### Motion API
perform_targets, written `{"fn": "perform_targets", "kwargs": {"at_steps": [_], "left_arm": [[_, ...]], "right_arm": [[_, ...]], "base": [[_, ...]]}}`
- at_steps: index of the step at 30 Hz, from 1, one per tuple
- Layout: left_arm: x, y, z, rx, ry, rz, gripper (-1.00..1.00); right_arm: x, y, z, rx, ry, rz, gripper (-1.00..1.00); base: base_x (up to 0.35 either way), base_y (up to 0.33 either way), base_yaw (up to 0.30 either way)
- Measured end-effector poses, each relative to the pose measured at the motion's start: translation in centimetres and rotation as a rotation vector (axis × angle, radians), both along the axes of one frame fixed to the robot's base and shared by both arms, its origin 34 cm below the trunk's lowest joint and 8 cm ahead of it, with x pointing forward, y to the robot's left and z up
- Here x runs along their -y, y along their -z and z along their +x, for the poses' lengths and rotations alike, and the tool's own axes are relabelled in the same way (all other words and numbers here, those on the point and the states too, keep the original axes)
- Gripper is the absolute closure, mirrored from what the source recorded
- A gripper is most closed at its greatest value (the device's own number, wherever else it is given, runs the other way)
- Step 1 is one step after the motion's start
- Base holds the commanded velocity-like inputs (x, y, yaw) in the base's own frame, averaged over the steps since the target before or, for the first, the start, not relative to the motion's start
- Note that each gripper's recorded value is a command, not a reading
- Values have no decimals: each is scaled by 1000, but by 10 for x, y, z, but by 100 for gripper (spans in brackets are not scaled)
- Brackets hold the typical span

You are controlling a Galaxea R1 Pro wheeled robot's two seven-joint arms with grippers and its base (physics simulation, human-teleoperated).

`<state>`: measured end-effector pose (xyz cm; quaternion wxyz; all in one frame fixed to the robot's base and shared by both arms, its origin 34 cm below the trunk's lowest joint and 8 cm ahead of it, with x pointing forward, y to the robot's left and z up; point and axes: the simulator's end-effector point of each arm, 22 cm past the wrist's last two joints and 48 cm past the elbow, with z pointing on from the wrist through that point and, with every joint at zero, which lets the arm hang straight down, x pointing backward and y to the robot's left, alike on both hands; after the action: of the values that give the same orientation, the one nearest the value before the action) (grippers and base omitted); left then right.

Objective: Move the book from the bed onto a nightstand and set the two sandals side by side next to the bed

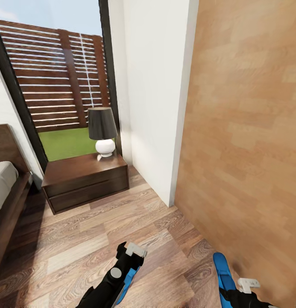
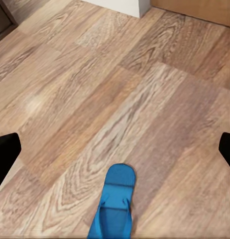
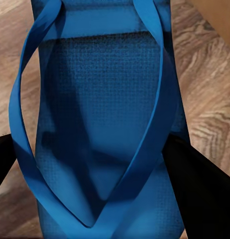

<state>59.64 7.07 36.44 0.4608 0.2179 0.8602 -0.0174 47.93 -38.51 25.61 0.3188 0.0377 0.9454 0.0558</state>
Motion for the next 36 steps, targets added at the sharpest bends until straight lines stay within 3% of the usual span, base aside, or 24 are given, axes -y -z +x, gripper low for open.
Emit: {"fn": "perform_targets", "kwargs": {"at_steps": [5, 10, 28, 31, 33, 35, 36], "left_arm": [[6, 13, -7, -42, 29, -22, -100], [-1, 30, -19, -139, 19, 19, -100], [-15, 69, -31, -209, -2, 50, -100], [-16, 75, -34, -221, -2, 51, -100], [-16, 79, -35, -229, -3, 50, -100], [-16, 83, -37, -237, -2, 50, -100], [-15, 85, -38, -241, -2, 48, -100]], "right_arm": [[0, 8, -5, -20, 0, 0, 100], [0, 8, -5, -19, 0, 0, 100], [0, 37, -25, -100, 4, 9, 100], [-1, 45, -33, -141, 10, 19, 100], [-6, 52, -44, -215, 22, 43, 100], [-18, 59, -52, -264, 28, 82, 100], [-38, 63, -56, -290, 32, 124, 100]], "base": [[0, 0, 0], [0, 0, 0], [0, 0, 0], [0, 0, 0], [0, 0, 0], [0, 0, 0], [0, 0, 0]]}}
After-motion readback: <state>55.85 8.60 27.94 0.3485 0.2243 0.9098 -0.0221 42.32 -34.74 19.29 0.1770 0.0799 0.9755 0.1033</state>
